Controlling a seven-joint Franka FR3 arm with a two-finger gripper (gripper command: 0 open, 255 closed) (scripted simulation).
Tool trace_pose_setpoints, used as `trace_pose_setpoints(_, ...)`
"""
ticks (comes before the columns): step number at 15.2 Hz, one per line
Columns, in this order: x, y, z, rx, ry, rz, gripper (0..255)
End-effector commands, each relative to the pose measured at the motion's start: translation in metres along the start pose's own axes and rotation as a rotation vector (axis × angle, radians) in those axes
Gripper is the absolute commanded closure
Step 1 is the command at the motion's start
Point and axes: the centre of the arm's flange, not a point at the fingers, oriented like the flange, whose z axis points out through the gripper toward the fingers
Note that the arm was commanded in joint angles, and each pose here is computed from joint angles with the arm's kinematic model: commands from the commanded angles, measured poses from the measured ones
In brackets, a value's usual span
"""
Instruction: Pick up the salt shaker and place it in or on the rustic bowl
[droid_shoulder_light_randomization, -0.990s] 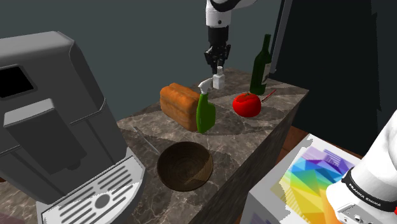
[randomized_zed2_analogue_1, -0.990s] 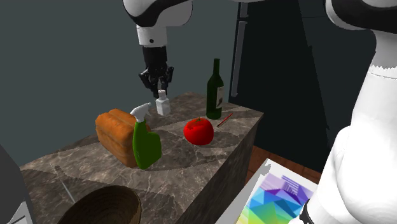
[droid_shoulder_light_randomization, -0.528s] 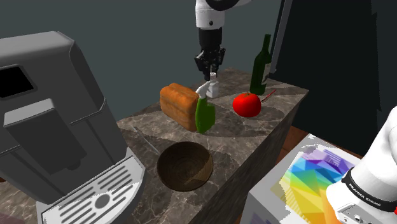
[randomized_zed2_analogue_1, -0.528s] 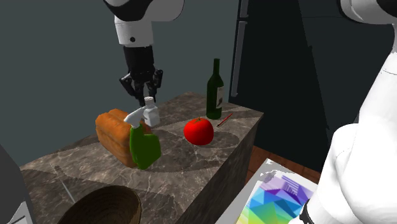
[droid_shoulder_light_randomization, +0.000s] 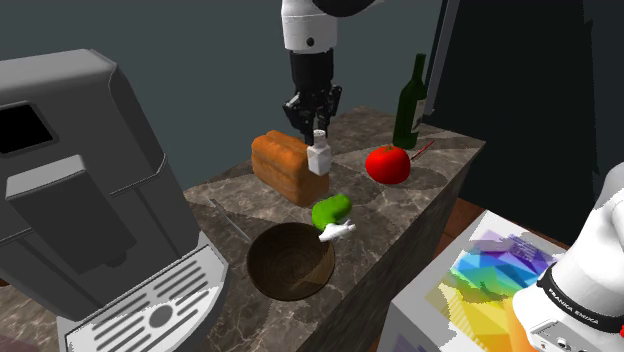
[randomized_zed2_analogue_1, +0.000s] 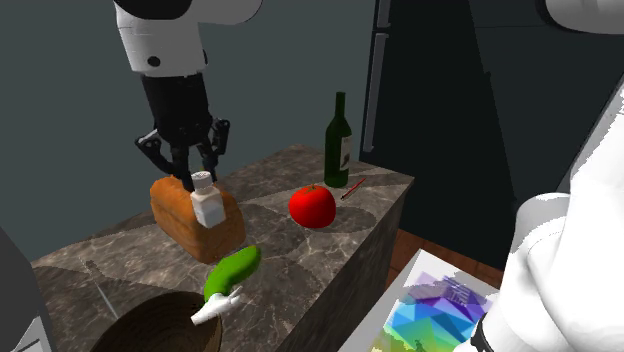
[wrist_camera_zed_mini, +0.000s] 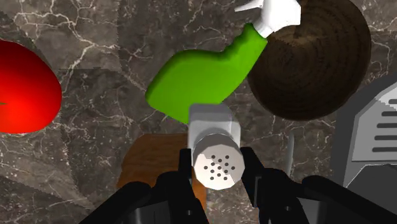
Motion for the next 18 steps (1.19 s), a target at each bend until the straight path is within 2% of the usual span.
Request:
trace_pose_setpoints(1, -0.009, -0.026, -0.003, 0.0, 0.0, 0.002, 255)
trace_pose_setpoints(12, -0.063, -0.156, -0.014, 0.0, 0.0, 0.002, 255)
trace_pose_setpoints(18, -0.063, -0.156, 0.018, 0.0, 0.0, 0.002, 255)
